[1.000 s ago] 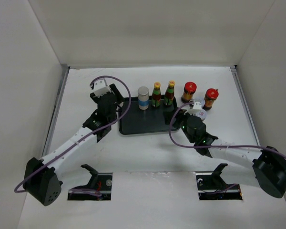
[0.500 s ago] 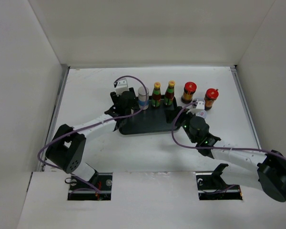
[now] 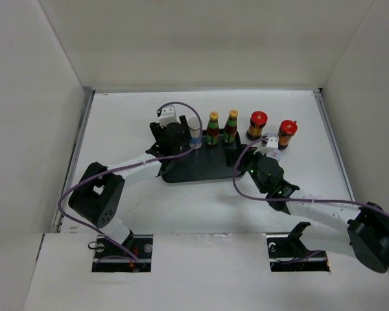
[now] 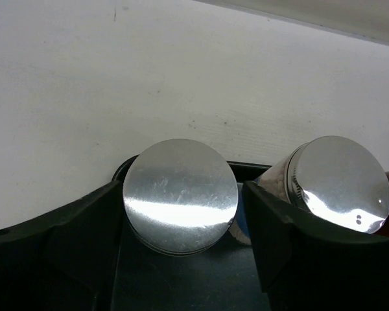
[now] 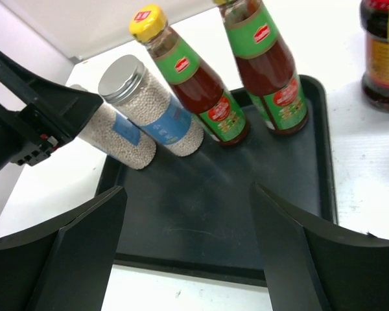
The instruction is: Organize the condiment bottles
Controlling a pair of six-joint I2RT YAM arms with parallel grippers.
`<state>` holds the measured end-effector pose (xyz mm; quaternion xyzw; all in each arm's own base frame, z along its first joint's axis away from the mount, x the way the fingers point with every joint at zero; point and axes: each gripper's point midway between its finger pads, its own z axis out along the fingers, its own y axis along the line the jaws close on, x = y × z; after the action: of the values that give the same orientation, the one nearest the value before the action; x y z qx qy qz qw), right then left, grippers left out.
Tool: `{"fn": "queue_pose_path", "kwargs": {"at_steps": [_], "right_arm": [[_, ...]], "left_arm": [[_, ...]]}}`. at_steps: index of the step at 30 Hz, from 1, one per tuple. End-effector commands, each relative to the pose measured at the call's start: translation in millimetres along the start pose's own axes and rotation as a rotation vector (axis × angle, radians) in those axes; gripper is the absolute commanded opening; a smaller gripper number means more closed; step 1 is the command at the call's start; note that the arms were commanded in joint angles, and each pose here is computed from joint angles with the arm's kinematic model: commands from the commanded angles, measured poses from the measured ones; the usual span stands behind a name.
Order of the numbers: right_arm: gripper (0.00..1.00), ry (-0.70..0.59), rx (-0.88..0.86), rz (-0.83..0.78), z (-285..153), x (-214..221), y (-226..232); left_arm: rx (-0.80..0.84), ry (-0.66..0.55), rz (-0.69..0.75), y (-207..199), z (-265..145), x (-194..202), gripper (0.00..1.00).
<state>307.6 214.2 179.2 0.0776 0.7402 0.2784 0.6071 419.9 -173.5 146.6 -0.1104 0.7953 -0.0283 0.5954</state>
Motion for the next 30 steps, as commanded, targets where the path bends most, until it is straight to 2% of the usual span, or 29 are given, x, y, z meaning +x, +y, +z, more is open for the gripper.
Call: {"fn": "queue_pose_path", "kwargs": {"at_steps": [1,3,5,6,8,9,11,14,17,19,22,24,30], "right_arm": [[0.84,-0.073,-0.001,0.011,2.6,-21.6,2.5],[0.84,-0.093,0.021,0.01,1.6,-27.0,-3.8],[0.77,-0.103,0.033,0.006,0.7,-30.7,-7.8],[0.7,-0.109,0.033,0.004,-0.5,-33.3,-8.2],[0.39,-0.108,0.036,0.002,-3.5,-37.1,-8.4],[0.29,-0.104,0.042,-0.001,-4.3,-38.1,-8.8],[0.24,-0.1,0.07,-0.007,-5.6,-42.0,-12.8],[0.3,-0.108,0.162,-0.001,-10.5,-45.2,-31.5],[0.45,-0.125,0.257,-0.009,-14.3,-49.6,-54.6],[0.6,-0.127,0.335,-0.023,-15.4,-54.2,-72.0],[0.78,-0.136,0.503,-0.06,-18.9,-66.4,-110.6],[0.84,-0.134,0.581,-0.077,-21.4,-72.0,-127.9],[0.91,-0.067,0.679,-0.12,-17.8,-67.3,-151.5]], "left_arm": [[0.041,-0.134,-0.084,-17.9,-0.1,-41.9,0.76],[0.053,-0.148,-0.107,-18.6,-5.6,-44.9,0.85],[0.075,-0.178,-0.127,-20.3,-14.0,-52.5,0.91],[0.086,-0.196,-0.141,-20.0,-19.0,-57.3,0.94],[0.111,-0.224,-0.166,-19.4,-31.9,-64.6,0.99],[0.121,-0.236,-0.181,-18.3,-37.7,-67.7,1.0],[0.145,-0.259,-0.21,-15.0,-52.8,-70.2,1.0],[0.174,-0.286,-0.258,-5.4,-77.1,-70.7,0.99],[0.245,-0.274,-0.315,-5.7,-103.9,-61.5,0.95],[0.277,-0.257,-0.343,-2.4,-115.3,-51.8,0.86],[0.318,-0.229,-0.389,5.4,-125.4,-37.4,0.71],[0.331,-0.209,-0.412,14.4,-128.4,-27.9,0.64],[0.282,-0.212,-0.475,46.0,-125.0,-15.6,0.66]]}}
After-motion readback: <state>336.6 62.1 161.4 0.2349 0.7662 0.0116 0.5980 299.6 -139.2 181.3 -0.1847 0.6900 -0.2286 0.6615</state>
